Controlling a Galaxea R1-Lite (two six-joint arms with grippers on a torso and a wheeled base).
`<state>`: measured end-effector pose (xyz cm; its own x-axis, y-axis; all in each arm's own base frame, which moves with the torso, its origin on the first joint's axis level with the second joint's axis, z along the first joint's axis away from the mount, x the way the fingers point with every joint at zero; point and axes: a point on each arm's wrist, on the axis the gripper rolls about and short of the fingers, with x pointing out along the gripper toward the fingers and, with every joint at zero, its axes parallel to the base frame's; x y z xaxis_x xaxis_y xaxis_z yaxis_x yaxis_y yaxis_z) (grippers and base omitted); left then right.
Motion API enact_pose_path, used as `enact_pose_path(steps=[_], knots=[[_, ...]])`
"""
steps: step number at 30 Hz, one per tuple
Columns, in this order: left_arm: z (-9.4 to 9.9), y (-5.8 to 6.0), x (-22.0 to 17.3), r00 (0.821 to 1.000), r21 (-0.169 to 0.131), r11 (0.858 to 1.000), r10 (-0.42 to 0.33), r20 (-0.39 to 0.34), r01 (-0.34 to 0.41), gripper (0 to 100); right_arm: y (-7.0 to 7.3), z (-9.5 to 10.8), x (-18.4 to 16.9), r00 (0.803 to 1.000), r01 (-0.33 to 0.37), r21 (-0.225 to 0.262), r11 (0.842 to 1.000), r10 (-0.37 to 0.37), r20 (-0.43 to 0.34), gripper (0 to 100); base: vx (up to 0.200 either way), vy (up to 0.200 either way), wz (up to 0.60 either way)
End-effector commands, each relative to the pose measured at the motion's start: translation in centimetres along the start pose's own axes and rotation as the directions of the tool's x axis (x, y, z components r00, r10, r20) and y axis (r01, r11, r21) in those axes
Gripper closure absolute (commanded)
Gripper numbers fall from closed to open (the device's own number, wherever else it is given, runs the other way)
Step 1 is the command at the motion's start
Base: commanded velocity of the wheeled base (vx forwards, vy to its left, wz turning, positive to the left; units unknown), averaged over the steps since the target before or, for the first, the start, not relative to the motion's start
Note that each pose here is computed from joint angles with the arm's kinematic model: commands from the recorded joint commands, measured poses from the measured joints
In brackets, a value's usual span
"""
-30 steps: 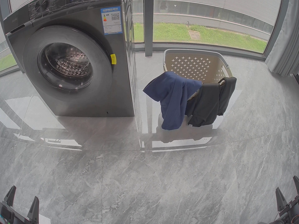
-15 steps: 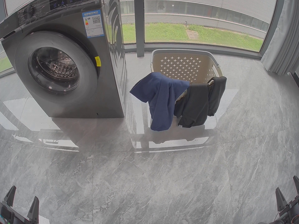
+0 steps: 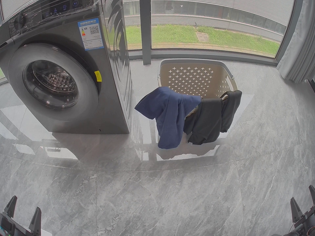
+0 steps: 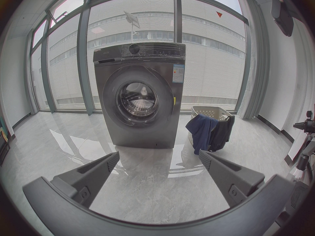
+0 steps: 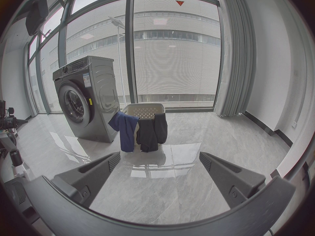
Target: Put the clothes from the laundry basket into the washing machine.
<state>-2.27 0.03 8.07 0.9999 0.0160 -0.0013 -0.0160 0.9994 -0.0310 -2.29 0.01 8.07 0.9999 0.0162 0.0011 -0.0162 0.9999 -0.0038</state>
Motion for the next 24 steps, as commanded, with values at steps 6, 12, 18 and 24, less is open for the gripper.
enact_pose_path(steps=[6, 12, 18, 24], knots=[[-0.43, 0.01, -0.01, 1.000, -0.004, 1.000, 0.001, 0.001, -0.001, 0, 0.00, -0.52, 0.01, 1.000, -0.002, -0.001, 1.000, 0.002, -0.001, 0, 0.000, 0.000, 0.00], [-0.45, 0.01, -0.01, 1.000, -0.004, 1.000, 0.001, 0.000, -0.001, 0, 0.00, -0.52, 0.01, 1.000, -0.002, -0.002, 1.000, 0.002, -0.001, 0, 0.000, -0.100, 0.00], [-0.43, 0.01, -0.01, 1.000, -0.004, 1.000, 0.001, 0.001, -0.001, 0, 0.00, -0.52, 0.01, 1.000, -0.001, -0.001, 1.000, 0.001, -0.001, 0, 0.000, -0.200, 0.00], [-0.43, 0.01, -0.01, 1.000, -0.004, 1.000, 0.001, 0.001, -0.001, 0, 0.00, -0.52, 0.01, 1.000, -0.001, -0.001, 1.000, 0.001, -0.001, 0, 0.000, -0.200, 0.00]])
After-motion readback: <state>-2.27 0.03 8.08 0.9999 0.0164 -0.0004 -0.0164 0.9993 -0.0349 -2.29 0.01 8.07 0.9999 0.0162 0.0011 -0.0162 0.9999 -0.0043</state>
